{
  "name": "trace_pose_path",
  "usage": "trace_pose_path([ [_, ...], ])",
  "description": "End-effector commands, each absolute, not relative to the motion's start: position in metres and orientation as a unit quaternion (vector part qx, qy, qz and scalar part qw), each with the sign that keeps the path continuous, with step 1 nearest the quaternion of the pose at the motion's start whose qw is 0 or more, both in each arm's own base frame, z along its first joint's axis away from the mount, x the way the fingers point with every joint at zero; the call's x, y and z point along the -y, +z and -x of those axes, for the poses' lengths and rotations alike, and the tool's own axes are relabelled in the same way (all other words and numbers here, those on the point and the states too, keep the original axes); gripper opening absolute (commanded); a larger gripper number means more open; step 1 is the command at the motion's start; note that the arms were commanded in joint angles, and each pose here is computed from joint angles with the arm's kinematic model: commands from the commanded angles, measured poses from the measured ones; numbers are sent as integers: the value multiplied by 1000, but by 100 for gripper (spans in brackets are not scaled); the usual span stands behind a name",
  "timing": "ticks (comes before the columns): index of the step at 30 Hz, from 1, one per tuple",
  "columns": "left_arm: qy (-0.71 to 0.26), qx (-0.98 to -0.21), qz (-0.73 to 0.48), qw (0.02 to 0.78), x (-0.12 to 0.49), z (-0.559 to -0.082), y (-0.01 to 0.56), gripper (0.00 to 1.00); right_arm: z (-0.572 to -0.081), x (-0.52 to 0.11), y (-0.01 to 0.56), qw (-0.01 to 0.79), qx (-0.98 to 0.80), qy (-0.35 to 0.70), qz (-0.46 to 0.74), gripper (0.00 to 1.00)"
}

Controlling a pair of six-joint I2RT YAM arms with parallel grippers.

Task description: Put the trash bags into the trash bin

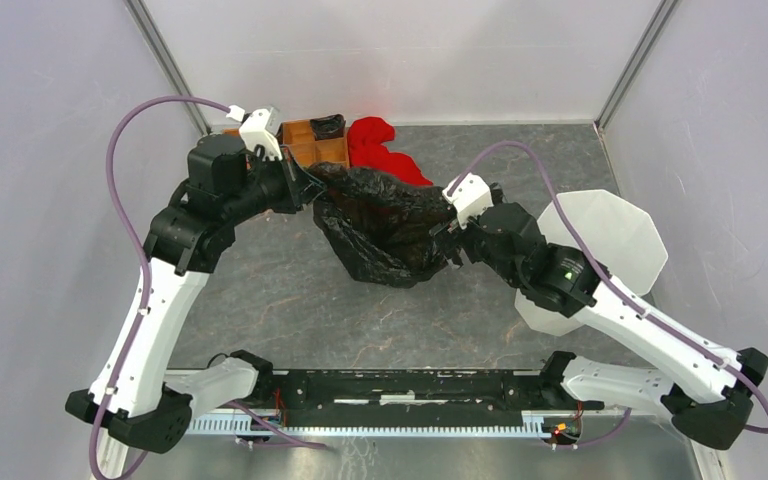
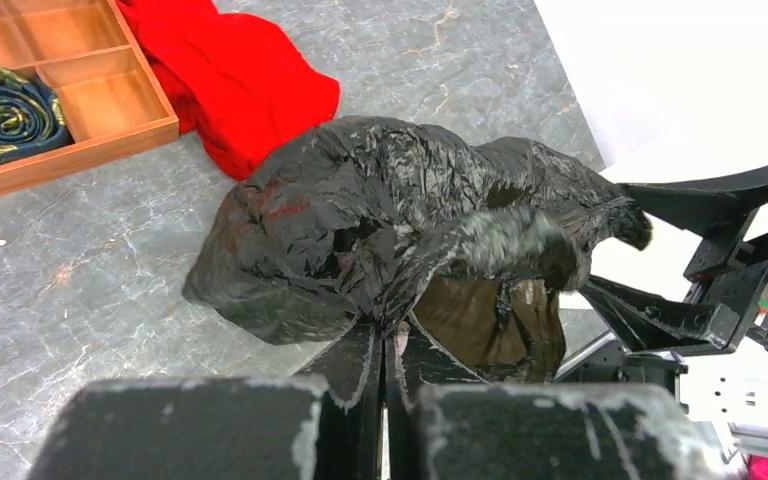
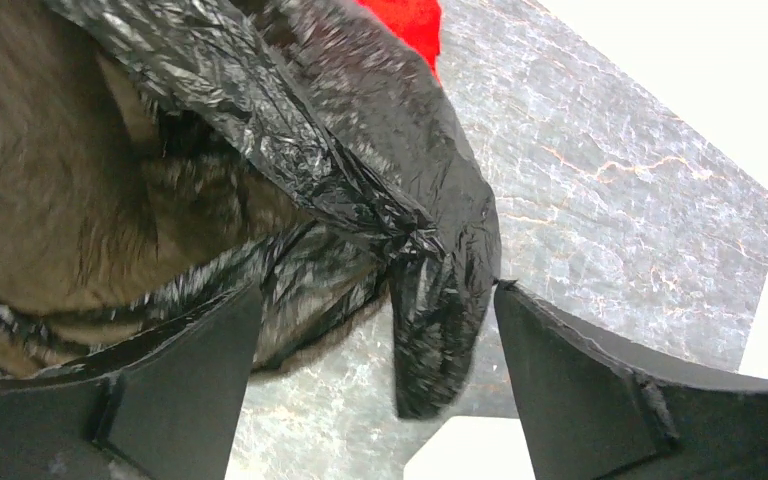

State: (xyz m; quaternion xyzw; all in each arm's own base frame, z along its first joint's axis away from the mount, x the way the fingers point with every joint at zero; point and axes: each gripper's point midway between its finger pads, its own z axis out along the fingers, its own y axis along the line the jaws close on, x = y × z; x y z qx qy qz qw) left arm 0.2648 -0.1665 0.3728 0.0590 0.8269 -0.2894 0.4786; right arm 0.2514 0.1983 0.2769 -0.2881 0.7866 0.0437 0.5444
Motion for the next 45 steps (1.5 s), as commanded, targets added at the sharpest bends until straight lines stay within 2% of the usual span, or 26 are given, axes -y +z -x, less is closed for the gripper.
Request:
trace_pose_path([
  [1, -304, -810, -85, 495, 172, -263, 386, 2, -237, -197, 302, 551, -761, 61, 336, 98],
  [10, -301, -829, -81, 465, 174, -262, 387, 2, -249, -239, 344, 582, -719, 110, 363, 98],
  [12, -311, -830, -80, 457, 177, -261, 386, 2, -248, -265, 350, 587, -697, 155, 382, 98],
  [15, -324, -829, -80, 448, 182, -260, 388, 2, -248, -304, 347, 589, -662, 209, 413, 98],
  [24, -318, -837, -87, 437, 184, -264, 388, 2, -278, -361, 341, 613, -631, 242, 409, 97],
  [25, -315, -838, -88, 437, 183, -264, 387, 2, -282, -361, 340, 621, -632, 239, 398, 89],
  [26, -311, -839, -89, 438, 182, -265, 388, 2, -291, -356, 339, 629, -643, 224, 375, 76],
  [27, -307, -840, -89, 439, 181, -266, 388, 2, -297, -351, 336, 630, -657, 213, 356, 54],
  [28, -305, -840, -89, 440, 181, -267, 388, 2, -304, -346, 340, 640, -665, 212, 322, 37],
  [29, -301, -841, -87, 442, 179, -267, 388, 7, -307, -341, 340, 643, -672, 215, 299, 18],
  [30, -296, -841, -84, 444, 177, -268, 387, 15, -310, -339, 341, 641, -679, 235, 269, 4],
  [31, -290, -842, -79, 448, 175, -270, 387, 35, -311, -336, 339, 636, -690, 251, 236, 1],
  [33, -270, -843, -55, 462, 166, -274, 383, 65, -316, -327, 330, 629, -712, 266, 164, 1],
  [34, -259, -845, -40, 465, 160, -276, 378, 78, -319, -322, 324, 624, -723, 266, 132, 1],
  [36, -243, -851, -3, 467, 150, -277, 366, 94, -323, -317, 314, 611, -739, 268, 89, 0],
  [38, -258, -854, 14, 451, 152, -269, 349, 100, -326, -312, 306, 599, -754, 265, 44, 0],
  [45, -433, -829, 40, 352, 197, -221, 303, 100, -331, -302, 294, 586, -769, 255, -19, 0],
])
